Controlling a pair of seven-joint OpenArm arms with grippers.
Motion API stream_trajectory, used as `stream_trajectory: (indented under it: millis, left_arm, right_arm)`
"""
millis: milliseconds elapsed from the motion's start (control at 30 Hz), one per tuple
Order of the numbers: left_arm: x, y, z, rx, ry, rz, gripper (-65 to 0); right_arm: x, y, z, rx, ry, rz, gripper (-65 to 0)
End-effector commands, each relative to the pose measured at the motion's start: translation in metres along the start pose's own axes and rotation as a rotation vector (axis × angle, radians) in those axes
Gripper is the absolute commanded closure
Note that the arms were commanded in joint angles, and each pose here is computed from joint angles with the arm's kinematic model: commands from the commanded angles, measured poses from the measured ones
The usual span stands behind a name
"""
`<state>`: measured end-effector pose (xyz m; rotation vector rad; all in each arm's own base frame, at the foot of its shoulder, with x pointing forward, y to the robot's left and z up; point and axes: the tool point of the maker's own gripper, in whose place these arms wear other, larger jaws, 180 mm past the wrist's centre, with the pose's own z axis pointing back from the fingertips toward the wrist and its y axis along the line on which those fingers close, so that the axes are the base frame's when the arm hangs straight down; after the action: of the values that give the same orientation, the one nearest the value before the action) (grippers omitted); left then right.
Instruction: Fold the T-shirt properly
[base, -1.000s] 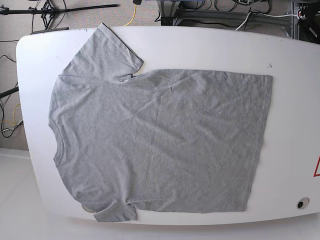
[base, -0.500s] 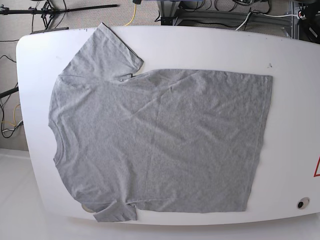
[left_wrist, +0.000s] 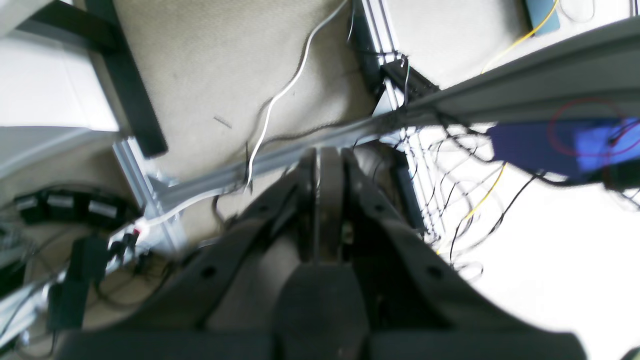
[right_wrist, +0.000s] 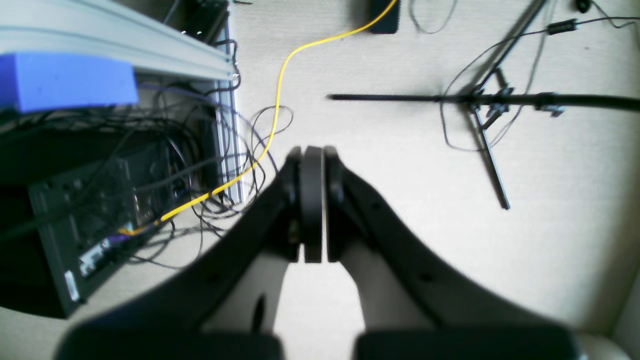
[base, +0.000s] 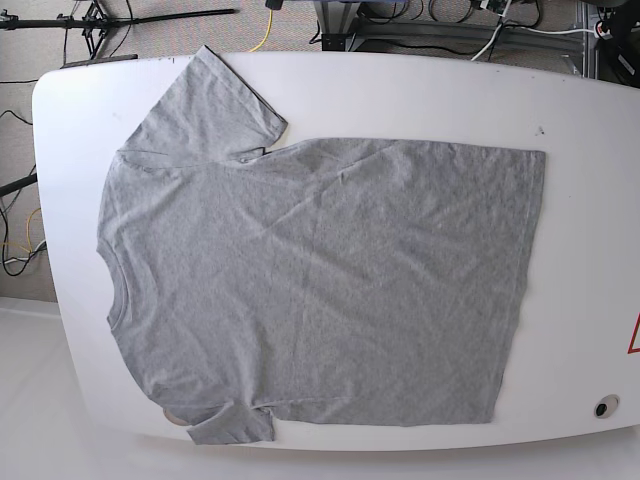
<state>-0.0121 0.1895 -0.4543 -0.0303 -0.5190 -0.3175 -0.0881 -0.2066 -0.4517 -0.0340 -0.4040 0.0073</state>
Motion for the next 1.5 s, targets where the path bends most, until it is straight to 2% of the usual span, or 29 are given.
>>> stream_trajectory:
  millis: [0,67,333,400,667,733,1000,1200,1400,1467]
  left_arm:
    - [0.005,-0.002,0.008,-0.012,-0.018,-0.009,0.0]
    - [0.014,-0.001,0.008,-0.009,-0.042,-0.012,-0.1]
    - [0.036,-0.004,0.01,-0.011,-0.101,-0.012,0.0]
    - [0.054,0.0,0.014,-0.001,-0.134,-0.015,0.0]
    - [0.076,0.009,0.023,0.026,-0.161,-0.025,-0.3]
    - [0.097,0.015,0.028,0.043,-0.202,-0.036,-2.3]
    - [0.12,0.023,0.03,0.064,-0.249,-0.053,-7.0]
    - [0.142,0.035,0.027,0.1,-0.308,-0.068,-6.9]
    - [0.161,0.049,0.027,0.143,-0.358,-0.076,-6.3]
    - [0.178,0.054,0.029,0.162,-0.417,-0.085,-5.2]
  right_arm:
    - [0.013,0.004,0.007,0.017,-0.034,0.008,0.0]
    - [0.035,0.006,0.006,0.025,-0.068,0.036,0.0]
    - [0.078,0.013,0.006,0.047,-0.135,0.065,0.0]
    - [0.108,0.006,0.013,0.035,-0.176,0.076,0.0]
    - [0.136,-0.002,0.02,0.056,-0.212,0.022,0.0]
    - [0.159,-0.008,0.02,0.074,-0.246,-0.016,0.0]
    - [0.18,-0.013,0.019,0.04,-0.31,0.013,0.0]
    - [0.195,-0.011,0.016,0.005,-0.37,0.048,-0.2]
    - [0.204,-0.007,0.016,0.005,-0.406,0.027,-0.3]
    - [0.208,-0.003,0.017,0.006,-0.428,0.001,-0.3]
